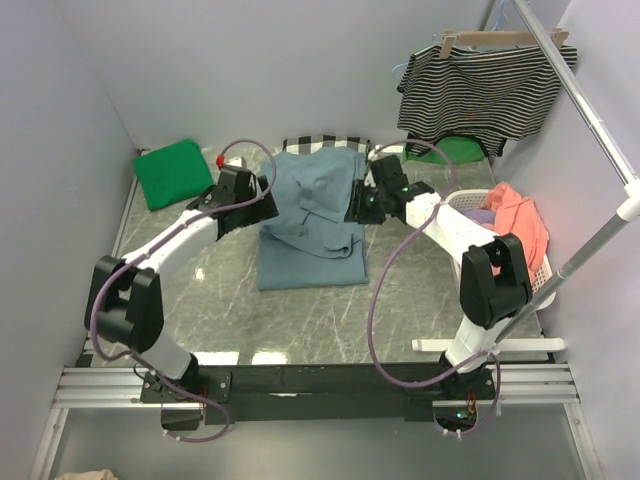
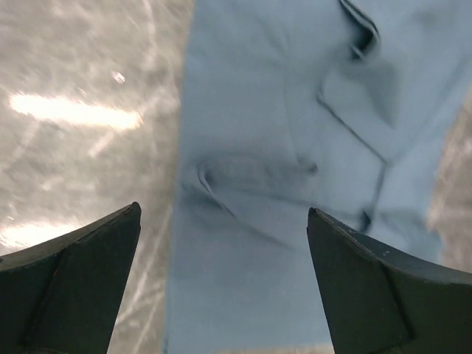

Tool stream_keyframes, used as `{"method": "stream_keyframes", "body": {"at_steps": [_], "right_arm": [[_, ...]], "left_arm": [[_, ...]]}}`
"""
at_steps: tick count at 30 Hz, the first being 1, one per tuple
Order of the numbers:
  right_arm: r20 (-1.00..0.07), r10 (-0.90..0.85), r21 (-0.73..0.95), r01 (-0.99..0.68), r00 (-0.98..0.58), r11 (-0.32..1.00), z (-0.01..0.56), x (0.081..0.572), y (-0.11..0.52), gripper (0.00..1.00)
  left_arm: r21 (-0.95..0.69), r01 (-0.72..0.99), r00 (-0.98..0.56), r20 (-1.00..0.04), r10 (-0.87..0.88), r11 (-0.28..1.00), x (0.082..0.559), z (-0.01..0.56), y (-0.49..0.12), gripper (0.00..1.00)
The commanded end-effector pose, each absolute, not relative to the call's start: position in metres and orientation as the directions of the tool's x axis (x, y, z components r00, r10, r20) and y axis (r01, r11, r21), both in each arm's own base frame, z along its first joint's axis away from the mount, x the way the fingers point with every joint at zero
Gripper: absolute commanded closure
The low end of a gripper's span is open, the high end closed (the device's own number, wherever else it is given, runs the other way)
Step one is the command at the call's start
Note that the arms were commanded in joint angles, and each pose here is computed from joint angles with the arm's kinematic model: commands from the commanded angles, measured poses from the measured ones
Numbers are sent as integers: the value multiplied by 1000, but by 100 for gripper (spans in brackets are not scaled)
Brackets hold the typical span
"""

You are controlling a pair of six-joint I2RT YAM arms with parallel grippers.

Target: Fold and stack the t-shirts

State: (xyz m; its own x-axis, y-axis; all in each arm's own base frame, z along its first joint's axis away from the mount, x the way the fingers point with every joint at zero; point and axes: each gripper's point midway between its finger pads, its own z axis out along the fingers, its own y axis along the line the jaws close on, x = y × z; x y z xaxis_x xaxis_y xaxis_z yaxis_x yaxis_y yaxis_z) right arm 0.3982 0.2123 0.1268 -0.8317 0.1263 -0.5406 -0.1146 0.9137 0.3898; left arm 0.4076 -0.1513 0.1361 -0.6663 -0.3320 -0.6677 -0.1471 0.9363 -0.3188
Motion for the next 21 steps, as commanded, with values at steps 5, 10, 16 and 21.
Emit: {"method": "stream_keyframes", "body": {"at_steps": [5,10,16,21], "right_arm": [[-443,47,467,-185,-895,865,103,333,247,53],[-413,54,462,-158,-909,873,88,329,248,53],[-399,51,444,-144,-916,885,79,332,247,53],[-406,48,411,-136,-912,901,85,333,242,53]], "left_arm": [[-420,-50,-759,-574,-308,906,360,117,-170,1],[-445,-56,-766,-555,-325,894,366,105,-178,1],[-454,-66,-764,-550,-337,889,384,98,-185,1],[-446,-70,-774,-540,-331,892,397,91,-190,1]]}}
